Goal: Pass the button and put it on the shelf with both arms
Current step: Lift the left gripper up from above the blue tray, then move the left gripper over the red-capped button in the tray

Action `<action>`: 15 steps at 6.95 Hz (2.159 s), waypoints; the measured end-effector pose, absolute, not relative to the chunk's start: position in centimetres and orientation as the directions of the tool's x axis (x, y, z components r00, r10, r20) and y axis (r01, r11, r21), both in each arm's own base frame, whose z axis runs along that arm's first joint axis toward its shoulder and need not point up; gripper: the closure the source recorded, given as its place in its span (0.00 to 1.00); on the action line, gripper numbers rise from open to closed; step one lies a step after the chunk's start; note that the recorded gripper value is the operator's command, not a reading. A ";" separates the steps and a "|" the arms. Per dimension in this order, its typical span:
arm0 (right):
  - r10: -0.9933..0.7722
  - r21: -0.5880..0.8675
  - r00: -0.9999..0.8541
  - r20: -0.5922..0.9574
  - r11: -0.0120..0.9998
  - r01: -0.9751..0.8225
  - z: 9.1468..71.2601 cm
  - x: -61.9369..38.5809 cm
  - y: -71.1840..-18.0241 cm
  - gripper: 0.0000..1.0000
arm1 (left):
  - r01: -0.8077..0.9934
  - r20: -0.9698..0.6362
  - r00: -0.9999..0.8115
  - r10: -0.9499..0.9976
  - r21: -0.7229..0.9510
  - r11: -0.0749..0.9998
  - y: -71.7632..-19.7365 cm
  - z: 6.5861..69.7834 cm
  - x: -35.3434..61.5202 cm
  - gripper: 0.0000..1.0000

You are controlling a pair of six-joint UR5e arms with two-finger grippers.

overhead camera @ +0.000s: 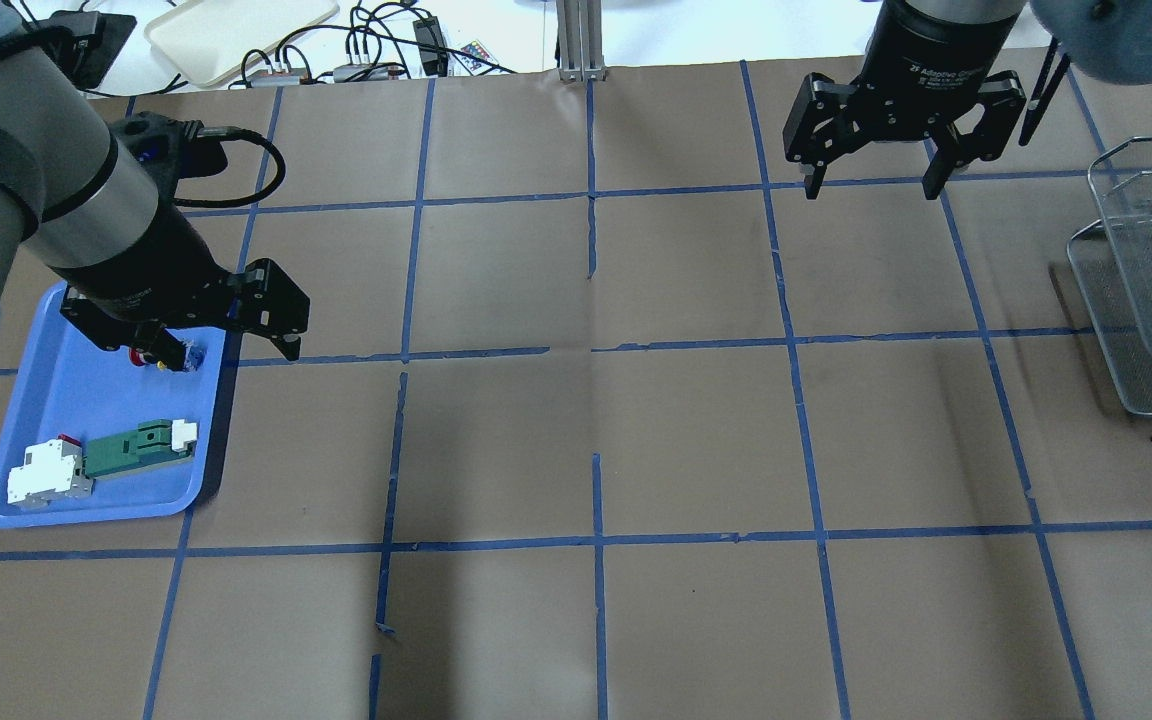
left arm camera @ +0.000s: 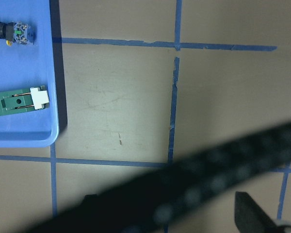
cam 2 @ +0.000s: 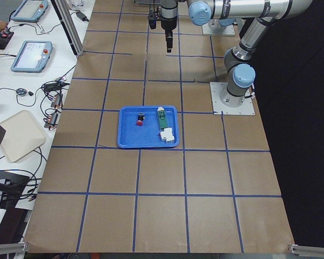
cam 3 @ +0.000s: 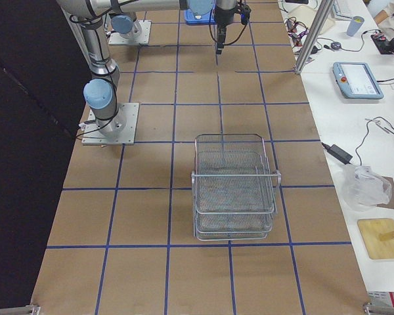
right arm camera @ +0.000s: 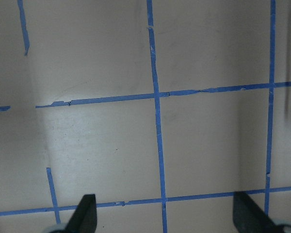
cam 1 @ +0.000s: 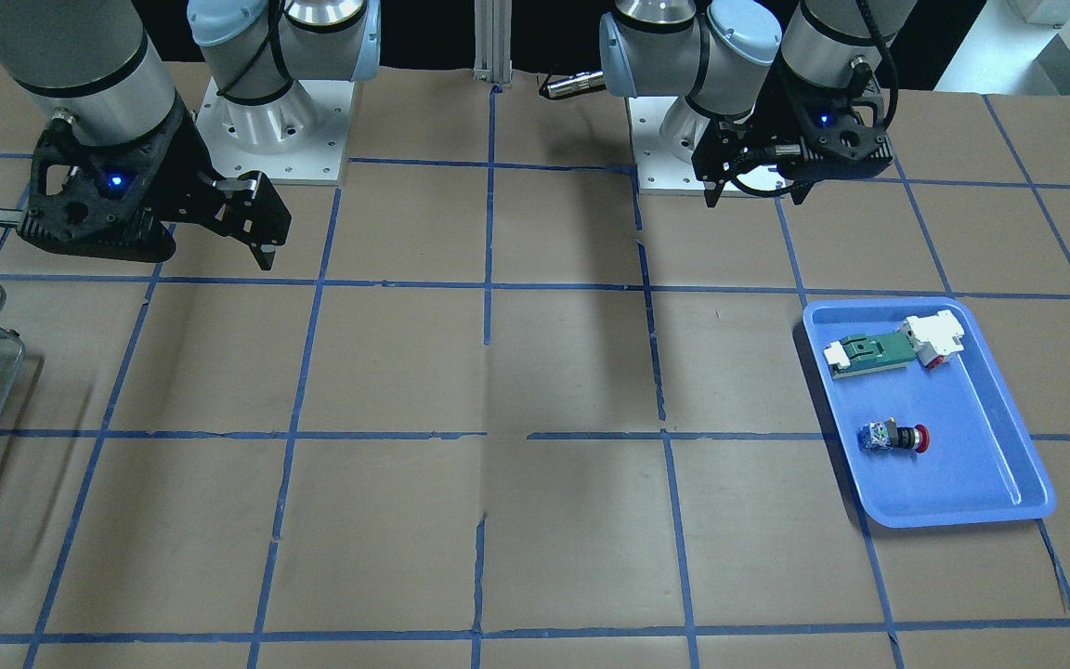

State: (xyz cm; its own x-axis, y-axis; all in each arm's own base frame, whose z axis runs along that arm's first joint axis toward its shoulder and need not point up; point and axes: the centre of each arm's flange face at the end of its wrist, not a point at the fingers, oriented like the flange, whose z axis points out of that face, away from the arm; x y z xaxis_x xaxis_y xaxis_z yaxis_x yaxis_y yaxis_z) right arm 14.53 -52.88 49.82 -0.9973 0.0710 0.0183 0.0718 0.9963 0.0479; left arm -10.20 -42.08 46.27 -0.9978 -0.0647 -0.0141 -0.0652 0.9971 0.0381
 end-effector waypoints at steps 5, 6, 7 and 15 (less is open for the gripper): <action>0.070 0.047 -0.997 0.017 0.996 0.071 49.9 14.5 -52.8 0.00 | -0.144 -0.020 -0.989 -0.143 0.045 0.989 -43.6 45.4 -7.5 0.00; 0.070 0.047 -0.997 0.017 0.996 0.071 49.9 14.5 -52.8 0.00 | -0.223 -0.017 -0.975 -0.223 0.038 0.974 -44.6 45.2 -4.4 0.00; 0.070 0.048 -0.997 0.017 0.996 0.071 49.8 14.5 -52.9 0.00 | -0.313 -0.017 -0.950 -0.312 0.031 0.949 -45.4 44.9 -0.1 0.00; 0.068 0.049 -0.998 0.017 0.996 0.069 49.8 14.7 -52.9 0.00 | -0.867 0.080 -0.495 -0.865 -0.120 0.484 -53.6 34.2 21.8 0.00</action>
State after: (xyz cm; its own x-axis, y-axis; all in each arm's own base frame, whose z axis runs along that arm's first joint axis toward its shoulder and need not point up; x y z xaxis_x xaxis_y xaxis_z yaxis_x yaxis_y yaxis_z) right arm 14.66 -52.85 49.77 -0.9975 0.0679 0.0171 0.0687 0.9964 0.0490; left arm 21.76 -53.58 34.16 -0.4947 -0.8654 0.0799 -0.8667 0.4843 -0.1195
